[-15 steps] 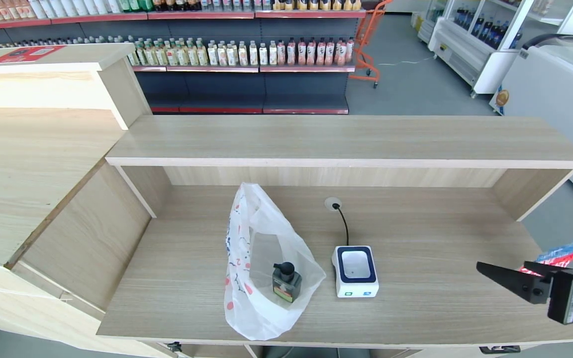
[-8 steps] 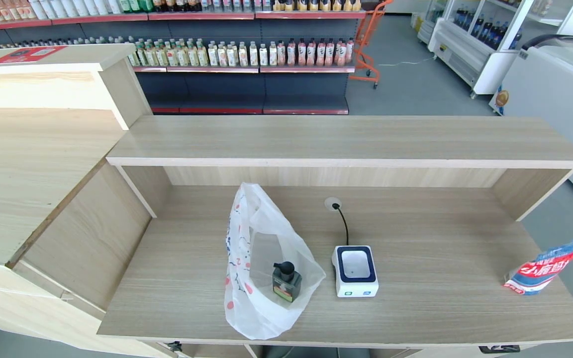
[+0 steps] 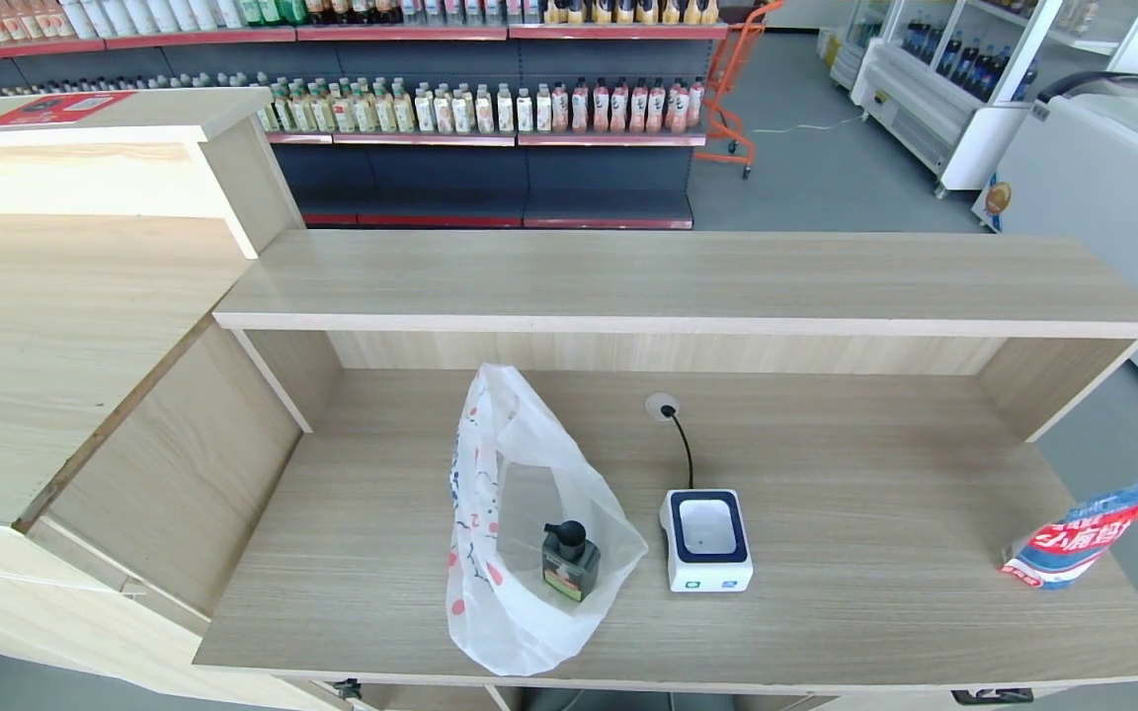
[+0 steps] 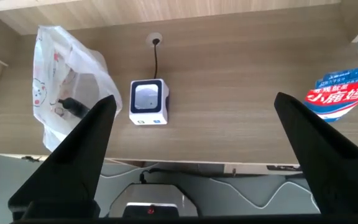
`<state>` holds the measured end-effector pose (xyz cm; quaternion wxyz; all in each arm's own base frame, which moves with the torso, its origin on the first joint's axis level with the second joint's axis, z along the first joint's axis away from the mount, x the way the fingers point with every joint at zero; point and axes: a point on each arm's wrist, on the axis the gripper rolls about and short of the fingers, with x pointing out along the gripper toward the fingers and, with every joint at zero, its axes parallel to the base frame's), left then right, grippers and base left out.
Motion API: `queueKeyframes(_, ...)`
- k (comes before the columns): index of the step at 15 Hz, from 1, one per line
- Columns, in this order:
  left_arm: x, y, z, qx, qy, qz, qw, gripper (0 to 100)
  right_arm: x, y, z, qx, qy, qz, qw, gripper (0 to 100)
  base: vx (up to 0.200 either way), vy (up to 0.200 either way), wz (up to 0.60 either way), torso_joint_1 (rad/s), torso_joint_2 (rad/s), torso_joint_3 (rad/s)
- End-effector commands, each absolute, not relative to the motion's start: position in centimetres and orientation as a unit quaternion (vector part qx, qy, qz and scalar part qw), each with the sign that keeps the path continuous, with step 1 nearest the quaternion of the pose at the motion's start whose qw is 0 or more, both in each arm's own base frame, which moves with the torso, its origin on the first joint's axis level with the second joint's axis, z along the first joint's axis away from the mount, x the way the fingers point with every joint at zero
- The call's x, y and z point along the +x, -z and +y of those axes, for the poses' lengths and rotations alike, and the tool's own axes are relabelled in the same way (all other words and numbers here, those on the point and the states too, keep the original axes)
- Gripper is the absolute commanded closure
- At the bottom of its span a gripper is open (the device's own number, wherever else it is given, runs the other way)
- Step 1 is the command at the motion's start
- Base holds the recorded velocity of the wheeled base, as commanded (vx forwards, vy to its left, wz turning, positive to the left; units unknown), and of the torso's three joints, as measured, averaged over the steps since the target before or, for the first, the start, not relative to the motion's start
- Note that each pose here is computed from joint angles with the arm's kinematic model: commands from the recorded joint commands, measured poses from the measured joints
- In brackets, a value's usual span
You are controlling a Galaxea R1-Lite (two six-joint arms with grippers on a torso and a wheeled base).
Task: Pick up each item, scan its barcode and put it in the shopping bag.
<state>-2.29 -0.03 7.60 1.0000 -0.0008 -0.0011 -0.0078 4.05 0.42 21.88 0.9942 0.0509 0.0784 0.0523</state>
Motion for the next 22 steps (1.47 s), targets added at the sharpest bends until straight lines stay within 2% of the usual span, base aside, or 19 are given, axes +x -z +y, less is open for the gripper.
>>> queueKeyframes(1,-2.3,-7.6,0.0,-0.001,0.008,-0.002,1.0,0,4.1,-22.2,0.4,0.057,-0.053,0.081,0.994,0,0.0,-0.2,0.0,-0.002,0.0,0.002)
queueKeyframes(17,-2.3,-7.6,0.0,-0.004,0.008,-0.002,1.0,0,4.0,-23.7,0.4,0.202,-0.02,0.147,0.968,0,0.0,-0.2,0.0,0.003,0.0,0.001)
queueKeyframes(19,-2.3,-7.6,0.0,-0.002,0.008,-0.002,1.0,0,4.9,-24.2,0.2,0.245,0.02,0.171,0.954,0,0.0,-0.2,0.0,0.002,0.0,-0.002)
queueKeyframes(22,-2.3,-7.6,0.0,-0.002,0.008,-0.002,1.0,0,10.6,-25.5,-1.2,0.365,0.156,0.235,0.887,0,0.0,0.0,0.0,0.0,0.0,0.0)
